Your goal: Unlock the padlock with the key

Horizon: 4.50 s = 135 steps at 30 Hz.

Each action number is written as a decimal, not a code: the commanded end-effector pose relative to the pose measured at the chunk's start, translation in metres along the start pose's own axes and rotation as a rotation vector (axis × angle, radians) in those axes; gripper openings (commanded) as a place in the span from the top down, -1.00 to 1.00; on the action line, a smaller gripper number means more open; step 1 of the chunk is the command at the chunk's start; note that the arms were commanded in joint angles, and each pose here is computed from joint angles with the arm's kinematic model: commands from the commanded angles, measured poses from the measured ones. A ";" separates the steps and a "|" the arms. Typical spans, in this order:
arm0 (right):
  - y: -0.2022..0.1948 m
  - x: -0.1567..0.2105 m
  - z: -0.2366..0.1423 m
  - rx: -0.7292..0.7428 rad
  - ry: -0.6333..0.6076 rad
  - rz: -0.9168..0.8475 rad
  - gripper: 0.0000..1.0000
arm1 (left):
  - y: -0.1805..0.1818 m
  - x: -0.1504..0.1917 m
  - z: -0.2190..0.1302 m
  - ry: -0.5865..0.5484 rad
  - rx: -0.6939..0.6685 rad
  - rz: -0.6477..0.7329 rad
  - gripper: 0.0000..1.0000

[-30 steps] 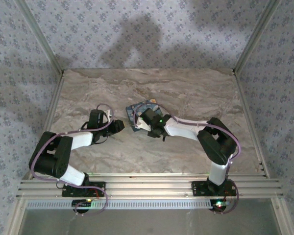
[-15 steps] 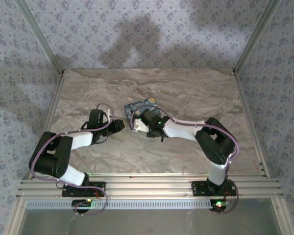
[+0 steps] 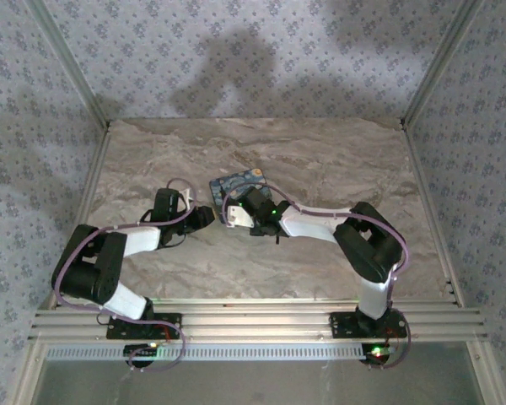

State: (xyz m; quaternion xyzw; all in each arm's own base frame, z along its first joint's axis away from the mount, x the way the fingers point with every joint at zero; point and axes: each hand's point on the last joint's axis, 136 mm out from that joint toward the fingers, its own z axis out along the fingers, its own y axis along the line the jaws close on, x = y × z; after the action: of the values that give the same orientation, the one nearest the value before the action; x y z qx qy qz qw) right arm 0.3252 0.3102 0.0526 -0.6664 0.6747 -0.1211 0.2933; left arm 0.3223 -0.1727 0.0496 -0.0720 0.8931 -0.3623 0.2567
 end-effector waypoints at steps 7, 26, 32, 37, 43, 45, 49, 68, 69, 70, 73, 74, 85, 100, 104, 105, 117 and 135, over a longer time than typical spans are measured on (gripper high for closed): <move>-0.018 -0.012 -0.008 0.056 -0.038 0.048 1.00 | -0.009 -0.019 0.004 -0.026 0.047 -0.010 0.25; -0.028 -0.024 -0.019 0.159 -0.071 0.009 1.00 | -0.005 -0.035 0.010 -0.039 0.058 -0.022 0.25; -0.027 -0.028 -0.018 0.186 -0.075 -0.004 1.00 | -0.002 -0.032 0.015 -0.024 0.062 -0.032 0.26; -0.033 -0.032 -0.023 0.240 -0.087 -0.011 1.00 | 0.000 -0.031 0.017 -0.019 0.061 -0.038 0.26; -0.037 -0.035 -0.028 0.300 -0.095 -0.019 1.00 | 0.002 -0.030 0.018 -0.019 0.059 -0.042 0.26; -0.037 -0.036 -0.027 0.318 -0.089 -0.019 1.00 | 0.002 -0.030 0.018 -0.019 0.061 -0.042 0.26; -0.040 -0.036 -0.029 0.366 -0.084 0.003 1.00 | 0.002 -0.029 0.018 -0.017 0.059 -0.043 0.26; -0.061 -0.046 -0.046 0.563 -0.071 -0.018 1.00 | 0.001 -0.028 0.018 -0.016 0.066 -0.045 0.27; -0.062 -0.046 -0.045 0.574 -0.062 -0.014 1.00 | 0.002 -0.028 0.018 -0.014 0.065 -0.046 0.27; -0.063 -0.045 -0.044 0.581 -0.053 -0.014 1.00 | 0.001 -0.028 0.018 -0.015 0.066 -0.044 0.27; -0.064 -0.043 -0.042 0.593 -0.041 -0.004 1.00 | 0.001 -0.028 0.018 -0.014 0.067 -0.044 0.27; -0.062 -0.042 -0.041 0.581 -0.046 0.003 1.00 | 0.002 -0.027 0.018 -0.012 0.066 -0.045 0.27; -0.029 -0.043 -0.020 0.428 -0.105 -0.007 1.00 | 0.003 -0.025 0.018 -0.009 0.063 -0.046 0.28; -0.019 -0.047 -0.015 0.401 -0.141 0.040 1.00 | 0.006 -0.021 0.010 -0.014 0.037 -0.042 0.28; -0.022 -0.057 -0.039 0.394 -0.181 0.106 1.00 | 0.005 -0.025 -0.004 -0.036 -0.017 -0.014 0.29; -0.022 -0.060 -0.046 0.386 -0.191 0.128 1.00 | 0.005 -0.027 -0.010 -0.045 -0.035 -0.003 0.29; 0.004 -0.049 -0.107 -0.006 -0.160 0.751 1.00 | -0.006 -0.043 -0.102 -0.205 -0.257 0.097 0.15; 0.084 -0.041 -0.074 -0.393 0.073 1.331 1.00 | -0.004 -0.010 -0.118 -0.138 -0.251 0.064 -0.06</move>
State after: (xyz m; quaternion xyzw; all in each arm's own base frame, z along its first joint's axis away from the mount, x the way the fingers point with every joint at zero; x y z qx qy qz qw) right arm 0.2131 0.3391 0.0838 -0.1842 0.9464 0.1846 0.1908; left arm 0.2804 -0.0969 0.1384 -0.1073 0.9035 -0.2295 0.3458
